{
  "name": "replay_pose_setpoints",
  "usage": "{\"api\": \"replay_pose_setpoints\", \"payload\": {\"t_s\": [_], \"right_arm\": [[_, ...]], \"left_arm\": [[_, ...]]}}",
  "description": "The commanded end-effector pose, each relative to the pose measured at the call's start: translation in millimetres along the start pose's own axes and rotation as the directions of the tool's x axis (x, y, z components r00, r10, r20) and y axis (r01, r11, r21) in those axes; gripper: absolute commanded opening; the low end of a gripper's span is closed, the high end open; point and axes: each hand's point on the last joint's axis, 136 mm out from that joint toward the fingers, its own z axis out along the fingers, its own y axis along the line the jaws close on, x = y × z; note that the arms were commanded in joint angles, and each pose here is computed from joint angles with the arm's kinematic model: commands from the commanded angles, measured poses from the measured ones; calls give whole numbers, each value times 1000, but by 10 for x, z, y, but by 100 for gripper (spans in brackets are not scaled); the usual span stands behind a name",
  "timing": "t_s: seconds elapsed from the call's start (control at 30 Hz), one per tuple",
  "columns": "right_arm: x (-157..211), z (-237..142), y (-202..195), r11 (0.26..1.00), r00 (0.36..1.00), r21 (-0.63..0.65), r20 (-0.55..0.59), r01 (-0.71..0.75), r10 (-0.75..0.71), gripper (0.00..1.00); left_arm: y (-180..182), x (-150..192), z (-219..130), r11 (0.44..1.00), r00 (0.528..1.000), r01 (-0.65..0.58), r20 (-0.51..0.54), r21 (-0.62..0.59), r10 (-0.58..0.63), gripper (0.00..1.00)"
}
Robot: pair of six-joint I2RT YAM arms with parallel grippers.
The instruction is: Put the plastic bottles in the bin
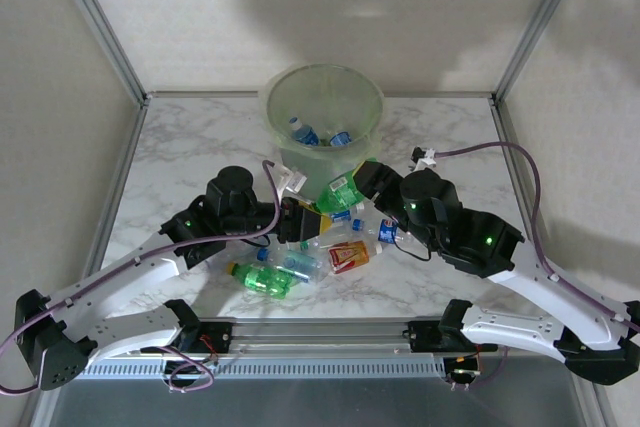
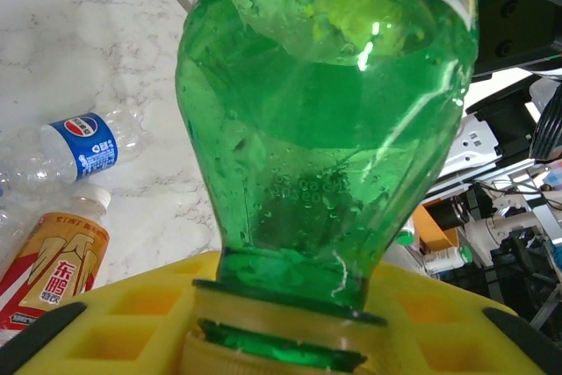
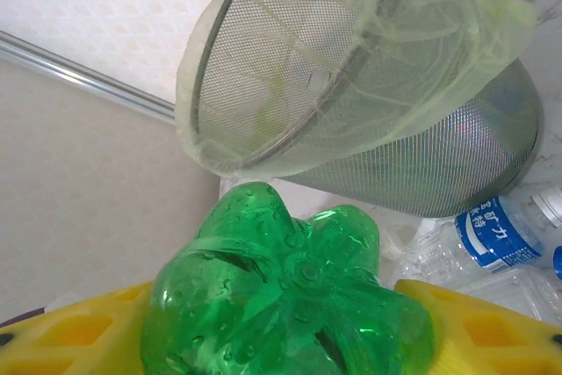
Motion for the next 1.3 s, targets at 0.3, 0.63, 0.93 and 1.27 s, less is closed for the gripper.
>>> {"api": "replay_pose_setpoints", "payload": {"t_s": [0.3,0.63,0.93,1.27], "right_arm": [[-144,-83,-17,999,999,29,44,26,-27,79],[-635,-626,-403,979,977,201,214,-18,-26,90],[-449,-580,-661,974,984,222,179,-50,10,89],[-401,-666,-921,962,981,258,190,-89,40,89]], "left_arm": [[-13,-199,-110,992,991,-90,90,-83,98,21],[-171,-1164,-496,941,917,-145,316,-306,244,30],[474,-1955,-385,807,922,-1,312,-590,229,32],[1389,-2050,-176,654,968,45,194,-756,158,29]]}}
